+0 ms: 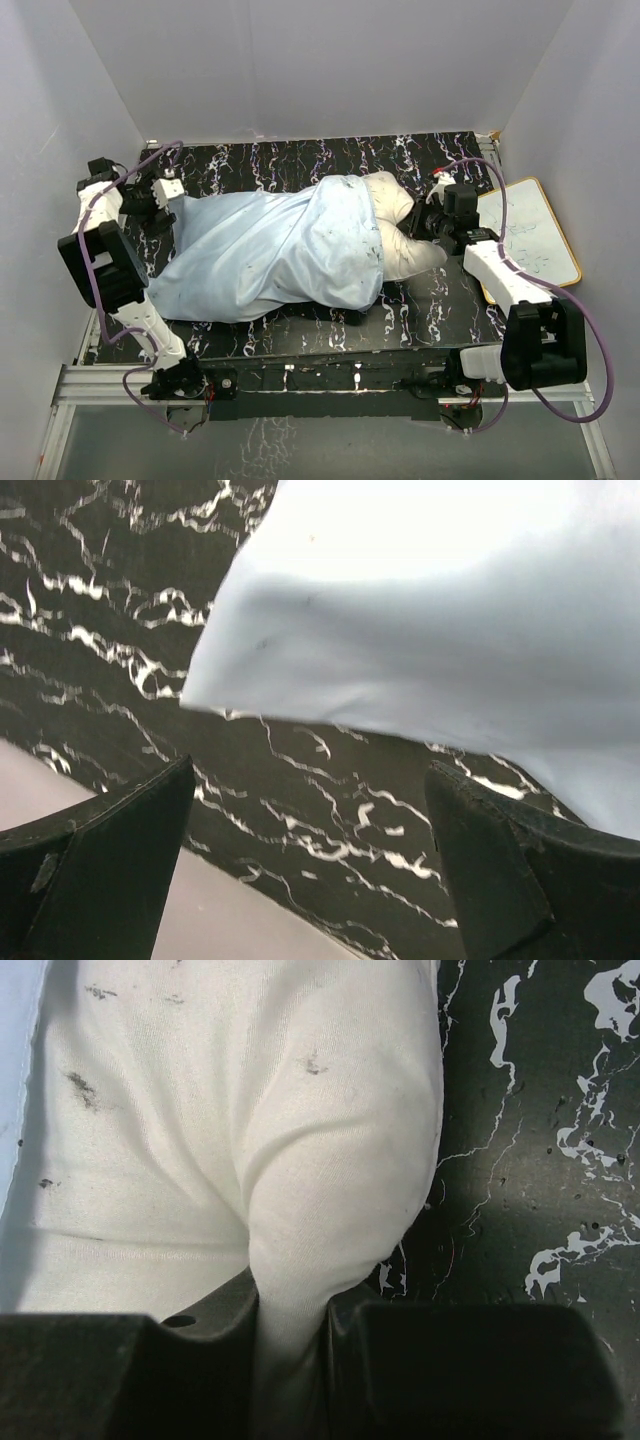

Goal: Remove the pillowcase from the pillow

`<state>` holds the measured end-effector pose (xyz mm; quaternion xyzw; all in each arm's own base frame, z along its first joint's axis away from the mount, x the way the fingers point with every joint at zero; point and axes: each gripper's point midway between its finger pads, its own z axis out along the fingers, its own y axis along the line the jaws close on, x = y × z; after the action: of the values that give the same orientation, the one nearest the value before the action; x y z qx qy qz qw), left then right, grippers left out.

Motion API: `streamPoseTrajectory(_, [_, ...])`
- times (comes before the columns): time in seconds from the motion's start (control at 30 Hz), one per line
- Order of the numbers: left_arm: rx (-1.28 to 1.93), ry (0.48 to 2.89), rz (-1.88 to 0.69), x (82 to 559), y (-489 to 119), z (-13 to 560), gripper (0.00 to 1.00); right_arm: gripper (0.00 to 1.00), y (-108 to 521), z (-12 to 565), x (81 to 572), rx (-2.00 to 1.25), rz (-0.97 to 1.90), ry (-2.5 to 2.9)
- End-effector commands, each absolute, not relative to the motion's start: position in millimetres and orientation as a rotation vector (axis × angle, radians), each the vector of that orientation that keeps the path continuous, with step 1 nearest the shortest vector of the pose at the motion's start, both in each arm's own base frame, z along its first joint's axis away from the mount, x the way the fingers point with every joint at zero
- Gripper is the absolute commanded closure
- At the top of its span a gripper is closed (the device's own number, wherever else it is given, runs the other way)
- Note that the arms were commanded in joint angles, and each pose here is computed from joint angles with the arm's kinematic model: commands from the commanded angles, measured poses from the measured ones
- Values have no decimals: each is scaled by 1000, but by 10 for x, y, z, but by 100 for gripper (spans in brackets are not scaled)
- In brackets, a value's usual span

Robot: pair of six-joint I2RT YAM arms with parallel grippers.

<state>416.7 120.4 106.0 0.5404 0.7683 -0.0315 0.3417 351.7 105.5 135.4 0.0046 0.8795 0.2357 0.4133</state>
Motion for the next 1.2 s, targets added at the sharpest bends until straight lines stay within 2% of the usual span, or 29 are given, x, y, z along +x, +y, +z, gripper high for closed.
streamPoseTrajectory(0.0, [1575, 1787, -114, 4342, 871, 1207, 3, 92, 1170, 1522, 3652, -129, 628, 2115])
streamPoseTrajectory(0.33, [1706, 1737, -196, 4469, 606, 959, 3, 92, 1423, 1674, 3729, -269, 734, 2071])
streamPoseTrajectory(0.43, [1795, 1741, -201, 4409, 597, 774, 8, 92, 1500, 1734, 3752, -301, 750, 2056])
streamPoseTrajectory(0.5, [1813, 1737, -193, 4394, 596, 703, 19, 92, 1520, 1768, 3772, -312, 757, 2047])
streamPoseTrajectory(0.63, [1794, 1762, -211, 4346, 581, 652, 61, 92, 1533, 1832, 3805, -307, 766, 2033])
streamPoseTrajectory(0.7, [1775, 1800, -222, 4304, 600, 647, 75, 92, 1545, 1875, 3817, -301, 774, 2021])
streamPoseTrajectory(0.77, [1751, 1853, -230, 4269, 637, 633, 97, 92, 1547, 1935, 3826, -282, 782, 2006])
streamPoseTrajectory(0.8, [1727, 1886, -229, 4257, 664, 644, 100, 92, 1540, 1966, 3838, -271, 777, 1998])
streamPoseTrajectory(1.17, [1208, 2011, -182, 4058, 1237, 1217, 100, 92, 1065, 2385, 3980, 17, 540, 1904])
